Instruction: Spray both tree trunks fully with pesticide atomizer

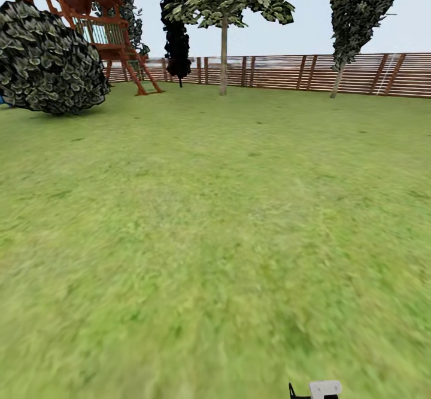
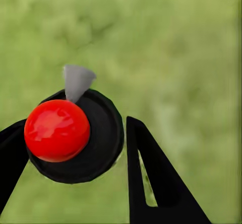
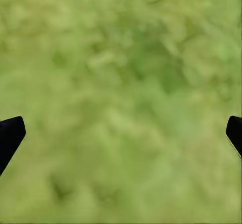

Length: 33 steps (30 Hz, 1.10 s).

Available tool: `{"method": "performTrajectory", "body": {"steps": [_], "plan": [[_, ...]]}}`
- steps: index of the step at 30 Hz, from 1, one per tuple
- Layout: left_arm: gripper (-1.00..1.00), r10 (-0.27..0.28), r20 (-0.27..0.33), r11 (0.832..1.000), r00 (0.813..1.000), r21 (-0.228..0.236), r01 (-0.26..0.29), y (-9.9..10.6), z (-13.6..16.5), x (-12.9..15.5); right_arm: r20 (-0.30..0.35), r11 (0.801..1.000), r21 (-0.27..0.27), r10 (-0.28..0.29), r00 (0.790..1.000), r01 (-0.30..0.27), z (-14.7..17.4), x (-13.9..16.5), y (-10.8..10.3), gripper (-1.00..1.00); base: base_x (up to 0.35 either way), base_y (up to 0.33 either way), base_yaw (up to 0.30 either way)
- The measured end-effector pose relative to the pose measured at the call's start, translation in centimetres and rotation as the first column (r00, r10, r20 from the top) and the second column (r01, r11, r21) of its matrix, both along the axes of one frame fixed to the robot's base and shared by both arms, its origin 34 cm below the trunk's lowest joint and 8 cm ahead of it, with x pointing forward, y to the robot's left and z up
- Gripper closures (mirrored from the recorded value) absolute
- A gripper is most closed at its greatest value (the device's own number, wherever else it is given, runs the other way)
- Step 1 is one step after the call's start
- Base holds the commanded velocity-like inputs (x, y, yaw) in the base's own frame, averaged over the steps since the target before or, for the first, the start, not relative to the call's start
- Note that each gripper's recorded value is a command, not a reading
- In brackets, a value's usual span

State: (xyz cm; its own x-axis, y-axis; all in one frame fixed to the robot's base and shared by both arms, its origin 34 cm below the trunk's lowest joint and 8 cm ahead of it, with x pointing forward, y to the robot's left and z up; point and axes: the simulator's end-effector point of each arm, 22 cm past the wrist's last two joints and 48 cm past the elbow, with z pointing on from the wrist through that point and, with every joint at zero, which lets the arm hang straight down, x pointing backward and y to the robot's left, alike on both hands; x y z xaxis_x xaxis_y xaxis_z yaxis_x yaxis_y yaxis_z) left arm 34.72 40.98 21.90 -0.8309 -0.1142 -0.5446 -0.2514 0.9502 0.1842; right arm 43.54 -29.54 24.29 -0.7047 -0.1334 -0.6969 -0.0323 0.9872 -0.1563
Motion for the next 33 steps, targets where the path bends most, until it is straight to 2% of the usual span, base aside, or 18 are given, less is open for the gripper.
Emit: {"method": "performTrajectory", "body": {"steps": [33], "plan": [[1.0,0.0,0.0,1.0,1.0,0.0,0.0,0.0,0.0,0.01,-0.001,1.0,0.0,0.0,1.0,0.0,-0.01,-0.04,0.0,-1.0,0.338,0.0,0.0]]}}
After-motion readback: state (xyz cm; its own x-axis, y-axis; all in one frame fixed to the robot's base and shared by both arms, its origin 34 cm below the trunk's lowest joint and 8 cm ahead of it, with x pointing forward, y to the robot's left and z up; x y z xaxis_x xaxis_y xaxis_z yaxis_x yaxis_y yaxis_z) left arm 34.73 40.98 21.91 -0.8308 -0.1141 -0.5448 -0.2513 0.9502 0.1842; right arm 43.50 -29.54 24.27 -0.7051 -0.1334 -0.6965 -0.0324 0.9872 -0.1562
